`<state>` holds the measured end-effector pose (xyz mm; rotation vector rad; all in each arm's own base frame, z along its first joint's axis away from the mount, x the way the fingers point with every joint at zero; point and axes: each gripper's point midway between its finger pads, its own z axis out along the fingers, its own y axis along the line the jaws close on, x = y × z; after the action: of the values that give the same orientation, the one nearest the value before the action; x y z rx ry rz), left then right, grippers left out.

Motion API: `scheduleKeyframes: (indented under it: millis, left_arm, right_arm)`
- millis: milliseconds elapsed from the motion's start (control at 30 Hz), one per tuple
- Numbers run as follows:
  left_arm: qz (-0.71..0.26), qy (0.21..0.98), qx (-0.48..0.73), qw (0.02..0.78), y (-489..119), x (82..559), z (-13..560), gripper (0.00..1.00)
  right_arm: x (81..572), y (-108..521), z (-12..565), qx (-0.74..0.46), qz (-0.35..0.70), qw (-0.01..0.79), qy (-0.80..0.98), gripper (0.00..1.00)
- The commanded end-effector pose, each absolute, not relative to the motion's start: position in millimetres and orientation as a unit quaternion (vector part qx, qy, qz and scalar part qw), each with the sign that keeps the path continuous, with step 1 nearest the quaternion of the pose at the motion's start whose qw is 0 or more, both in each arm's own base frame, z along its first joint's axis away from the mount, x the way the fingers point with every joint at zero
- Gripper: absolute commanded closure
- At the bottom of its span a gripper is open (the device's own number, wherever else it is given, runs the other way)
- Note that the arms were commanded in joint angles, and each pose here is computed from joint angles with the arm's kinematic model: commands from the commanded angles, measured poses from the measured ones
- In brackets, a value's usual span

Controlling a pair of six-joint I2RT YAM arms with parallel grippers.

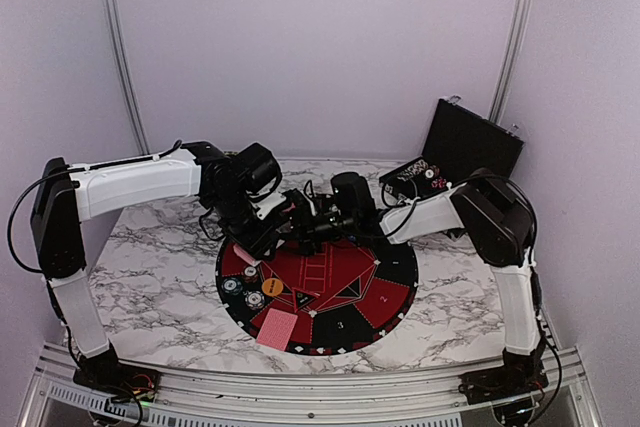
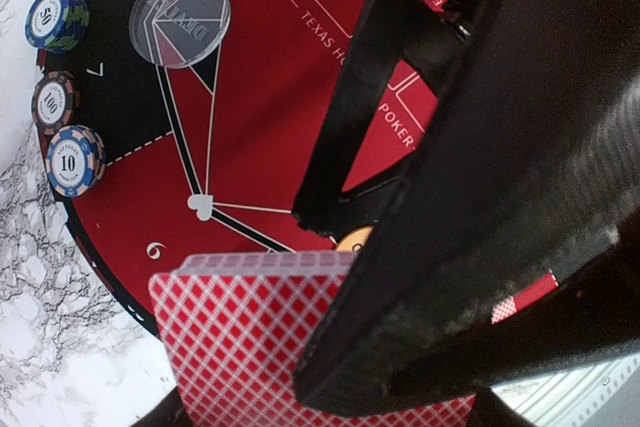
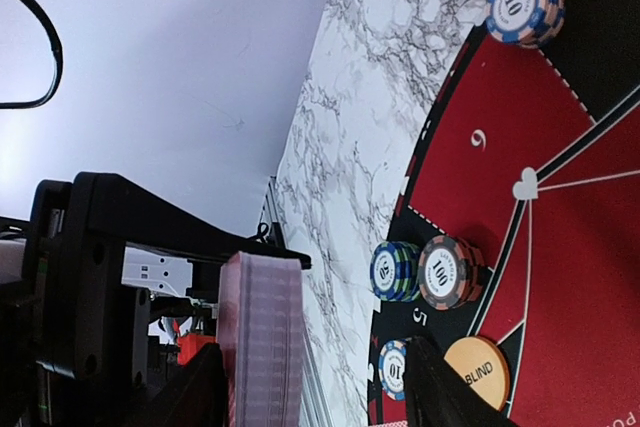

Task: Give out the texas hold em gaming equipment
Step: Pick up the poker card from the face-down deck piles.

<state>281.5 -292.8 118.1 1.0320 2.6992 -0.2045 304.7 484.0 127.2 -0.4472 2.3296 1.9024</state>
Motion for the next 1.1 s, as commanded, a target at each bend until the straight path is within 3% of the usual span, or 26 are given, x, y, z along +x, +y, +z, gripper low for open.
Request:
scheduleKeyframes:
  millis: [0,333,1067]
  left_arm:
    - [-0.077,0.921,0.356,0.139,-298,284,133,0.71]
    - [-0.072,0.921,0.355,0.143,-294,283,135,0.71]
    - [-0.067,0.922,0.355,0.138,-291,283,130,0.71]
  right_arm:
    - [310,490,123,-0.155,0.61,0.065,0.774,0.44]
    - [319,480,117,-0.151,0.579,0.091,0.796,0.53]
    - [328,464,151,-0.15,0.594,0.12,0.781,0.53]
